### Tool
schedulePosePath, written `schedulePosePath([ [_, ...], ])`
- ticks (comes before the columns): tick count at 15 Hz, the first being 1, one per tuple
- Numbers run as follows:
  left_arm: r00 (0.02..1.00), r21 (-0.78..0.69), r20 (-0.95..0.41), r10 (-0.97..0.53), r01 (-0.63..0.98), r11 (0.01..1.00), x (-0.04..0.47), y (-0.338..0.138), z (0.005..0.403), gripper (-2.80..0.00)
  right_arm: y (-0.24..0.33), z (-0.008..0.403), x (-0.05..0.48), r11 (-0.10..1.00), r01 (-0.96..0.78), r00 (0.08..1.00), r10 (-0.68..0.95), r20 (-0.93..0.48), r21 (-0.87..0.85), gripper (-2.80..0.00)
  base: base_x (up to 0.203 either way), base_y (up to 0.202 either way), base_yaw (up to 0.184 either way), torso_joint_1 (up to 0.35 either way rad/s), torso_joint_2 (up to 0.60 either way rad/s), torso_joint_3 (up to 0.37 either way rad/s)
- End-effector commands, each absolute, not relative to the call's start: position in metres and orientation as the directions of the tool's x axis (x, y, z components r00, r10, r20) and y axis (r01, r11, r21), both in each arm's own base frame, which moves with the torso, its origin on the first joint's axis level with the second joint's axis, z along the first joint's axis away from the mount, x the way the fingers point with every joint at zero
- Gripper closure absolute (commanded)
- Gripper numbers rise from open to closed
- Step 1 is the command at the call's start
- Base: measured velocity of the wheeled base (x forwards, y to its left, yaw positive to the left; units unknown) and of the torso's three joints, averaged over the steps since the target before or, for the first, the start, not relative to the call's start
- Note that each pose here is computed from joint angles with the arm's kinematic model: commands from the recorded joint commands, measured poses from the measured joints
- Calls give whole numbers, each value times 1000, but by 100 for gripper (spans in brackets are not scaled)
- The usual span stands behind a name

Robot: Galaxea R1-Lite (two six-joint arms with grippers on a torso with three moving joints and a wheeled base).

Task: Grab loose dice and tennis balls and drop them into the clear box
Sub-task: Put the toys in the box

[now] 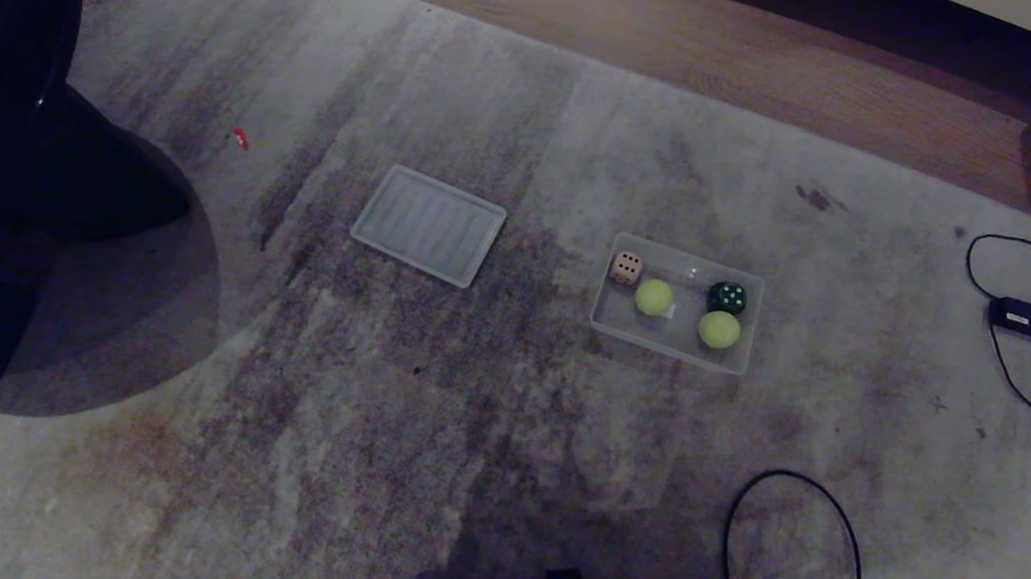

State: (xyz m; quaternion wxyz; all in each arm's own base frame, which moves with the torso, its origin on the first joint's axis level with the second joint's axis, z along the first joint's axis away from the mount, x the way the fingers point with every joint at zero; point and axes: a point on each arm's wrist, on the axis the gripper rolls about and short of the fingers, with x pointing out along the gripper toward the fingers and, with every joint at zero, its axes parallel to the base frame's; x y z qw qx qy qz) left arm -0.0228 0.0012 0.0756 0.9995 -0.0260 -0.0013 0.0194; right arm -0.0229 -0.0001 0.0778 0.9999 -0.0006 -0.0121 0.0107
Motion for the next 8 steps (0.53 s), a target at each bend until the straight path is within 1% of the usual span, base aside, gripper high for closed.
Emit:
schedulePosePath([
  [1, 999, -54, -2, 41, -41, 998, -23, 1, 75, 0, 0, 75, -22, 1000, -23, 1000, 23, 14, -2, 0, 0, 0, 0, 0, 2, -196],
  [8, 999, -51, -2, 40, -40, 998, -23, 1, 75, 0, 0, 75, -22, 1000, -23, 1000, 23, 14, -2, 0, 0, 0, 0, 3, 4, -196],
])
